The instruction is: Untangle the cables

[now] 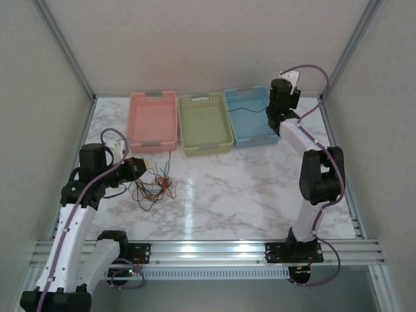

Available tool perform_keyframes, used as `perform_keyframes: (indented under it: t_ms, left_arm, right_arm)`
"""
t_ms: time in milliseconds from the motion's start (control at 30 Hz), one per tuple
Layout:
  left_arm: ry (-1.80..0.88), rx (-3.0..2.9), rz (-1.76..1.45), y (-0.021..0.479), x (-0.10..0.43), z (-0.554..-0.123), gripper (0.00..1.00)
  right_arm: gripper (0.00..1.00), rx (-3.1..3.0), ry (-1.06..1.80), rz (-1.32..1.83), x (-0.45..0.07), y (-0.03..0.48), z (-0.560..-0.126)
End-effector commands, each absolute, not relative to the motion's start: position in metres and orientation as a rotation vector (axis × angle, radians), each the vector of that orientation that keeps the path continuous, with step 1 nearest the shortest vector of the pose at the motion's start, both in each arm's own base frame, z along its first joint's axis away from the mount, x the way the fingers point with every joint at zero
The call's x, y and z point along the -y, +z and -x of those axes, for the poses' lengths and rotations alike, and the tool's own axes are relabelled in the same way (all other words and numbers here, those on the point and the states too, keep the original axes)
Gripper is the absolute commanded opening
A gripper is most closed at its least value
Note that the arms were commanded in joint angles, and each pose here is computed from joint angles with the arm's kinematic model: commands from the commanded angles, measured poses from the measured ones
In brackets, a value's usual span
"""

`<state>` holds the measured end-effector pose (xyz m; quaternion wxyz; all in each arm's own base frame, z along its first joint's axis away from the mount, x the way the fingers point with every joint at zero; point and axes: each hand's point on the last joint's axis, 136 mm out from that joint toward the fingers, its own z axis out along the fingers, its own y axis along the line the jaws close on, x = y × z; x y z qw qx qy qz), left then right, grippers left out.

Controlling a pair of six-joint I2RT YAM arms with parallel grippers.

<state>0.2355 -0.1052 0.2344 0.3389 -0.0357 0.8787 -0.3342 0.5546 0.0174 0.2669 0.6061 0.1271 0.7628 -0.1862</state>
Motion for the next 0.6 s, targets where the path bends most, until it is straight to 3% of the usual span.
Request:
perform_keyframes:
  t_ms: [0,367,567]
  left_arm:
    - [-0.87,-2.292,0.066,0.231,0.107,-0.235,0.0]
    - [-0.869,-2.29,0.066,0.232,0.107,-0.234,0.0]
    - [-0.871,-2.292,0.064,0.231,0.108,-0.234,0.0]
  right_arm:
    - [0.0,-1.776,-0.3,-0.239,-0.043,0.269,-0.553]
    - [0.0,-1.944,-0.18,-0.078,-0.083,0.219,-0.565]
    - [0.0,-1.997,-0.386,-0.148,-0.054,0.203,-0.562]
